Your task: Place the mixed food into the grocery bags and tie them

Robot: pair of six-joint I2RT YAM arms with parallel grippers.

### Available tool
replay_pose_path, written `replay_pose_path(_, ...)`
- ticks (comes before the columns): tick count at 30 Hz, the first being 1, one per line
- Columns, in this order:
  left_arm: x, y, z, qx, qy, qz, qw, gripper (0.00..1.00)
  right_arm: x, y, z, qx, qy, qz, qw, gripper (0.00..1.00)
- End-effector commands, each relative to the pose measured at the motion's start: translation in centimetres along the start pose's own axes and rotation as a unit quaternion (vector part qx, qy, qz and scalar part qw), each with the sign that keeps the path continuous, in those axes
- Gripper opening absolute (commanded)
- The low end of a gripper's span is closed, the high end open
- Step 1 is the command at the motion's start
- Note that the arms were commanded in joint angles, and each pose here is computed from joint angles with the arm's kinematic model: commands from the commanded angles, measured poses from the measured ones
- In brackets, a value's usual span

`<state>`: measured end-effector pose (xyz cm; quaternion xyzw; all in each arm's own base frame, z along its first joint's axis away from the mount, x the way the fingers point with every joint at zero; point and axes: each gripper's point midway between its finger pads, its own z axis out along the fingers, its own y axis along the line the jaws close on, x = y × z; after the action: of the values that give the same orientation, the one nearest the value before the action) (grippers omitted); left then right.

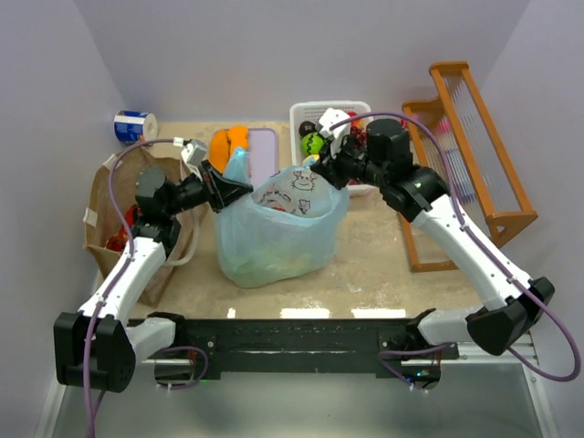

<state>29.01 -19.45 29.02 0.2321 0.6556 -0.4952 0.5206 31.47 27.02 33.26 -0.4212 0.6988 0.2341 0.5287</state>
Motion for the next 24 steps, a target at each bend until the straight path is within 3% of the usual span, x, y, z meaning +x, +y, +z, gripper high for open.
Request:
replay_pose_path(1,-4.7,-1.4,-0.9,0.005,-0.048,0.043,0.998,0.0,-8.5,-3.1,-6.9,0.128,-0.107,0.044,0.985,0.0)
replay_pose_path(5,-6.6,-1.5,-1.3,0.008,-0.071,0.025,0.997,0.0,-11.7,-3.8,-12.9,0.196,-0.174,0.071,0.963,0.0)
replay_pose_path(12,-7.2,-0.3,-0.4,0.019,-0.053,-0.034,0.998,0.0,-12.0,-1.2,-14.7,0.147,-0.203,0.068,0.966,0.0)
replay_pose_path(18,-6.6,1.7,0.4,0.005,-0.011,-0.049,0.999,0.0,-11.4,1.5,-12.7,0.064,-0.205,0.042,0.976,0.0)
replay_pose_path(24,-4.5,5.1,1.5,-0.014,0.024,-0.087,0.996,0.0,-8.6,5.8,-6.4,-0.061,-0.155,0.018,0.986,0.0)
